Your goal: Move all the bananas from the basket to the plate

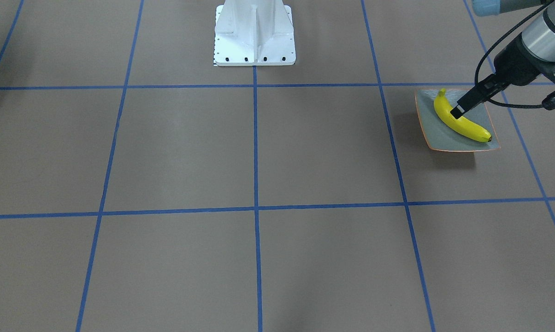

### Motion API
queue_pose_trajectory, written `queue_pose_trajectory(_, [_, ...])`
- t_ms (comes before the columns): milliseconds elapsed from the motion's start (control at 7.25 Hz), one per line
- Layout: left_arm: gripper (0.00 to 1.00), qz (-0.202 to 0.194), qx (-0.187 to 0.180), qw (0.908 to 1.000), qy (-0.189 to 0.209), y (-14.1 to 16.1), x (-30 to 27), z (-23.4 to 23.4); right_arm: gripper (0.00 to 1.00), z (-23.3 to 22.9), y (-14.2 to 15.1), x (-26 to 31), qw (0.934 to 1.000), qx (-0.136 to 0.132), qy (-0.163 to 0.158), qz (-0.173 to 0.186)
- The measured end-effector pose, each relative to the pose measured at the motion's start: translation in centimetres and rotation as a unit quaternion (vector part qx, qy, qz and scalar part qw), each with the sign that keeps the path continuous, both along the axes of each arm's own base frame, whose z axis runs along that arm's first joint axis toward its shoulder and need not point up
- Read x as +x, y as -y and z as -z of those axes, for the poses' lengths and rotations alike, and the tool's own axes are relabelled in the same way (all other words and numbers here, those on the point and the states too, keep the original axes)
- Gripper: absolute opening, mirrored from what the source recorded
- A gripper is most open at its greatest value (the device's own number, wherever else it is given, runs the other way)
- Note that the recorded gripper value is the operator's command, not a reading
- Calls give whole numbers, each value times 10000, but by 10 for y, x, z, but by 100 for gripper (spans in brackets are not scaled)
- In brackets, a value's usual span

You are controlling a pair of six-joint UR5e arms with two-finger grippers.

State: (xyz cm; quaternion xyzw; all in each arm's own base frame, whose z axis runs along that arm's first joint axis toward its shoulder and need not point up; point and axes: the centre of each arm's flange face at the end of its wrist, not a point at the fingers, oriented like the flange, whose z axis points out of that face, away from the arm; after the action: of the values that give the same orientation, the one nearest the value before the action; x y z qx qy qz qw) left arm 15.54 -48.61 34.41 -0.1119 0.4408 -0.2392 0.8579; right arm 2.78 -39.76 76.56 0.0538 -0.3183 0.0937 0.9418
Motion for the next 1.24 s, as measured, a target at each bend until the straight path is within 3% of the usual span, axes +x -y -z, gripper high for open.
queue_pose_trajectory(138, [100,18,-38,10000,-24,0,0,1,0,-1,-1,0,10000,15,-23,28])
queue_pose_trajectory(690, [100,78,-117,9999,-85,-2,1,7,0,5,1,1,9998,156,-30,136])
queue_pose_trajectory(1242, [100,218,-262,9992,-185,0,3,21,0,53,12,30,9987,432,-64,259])
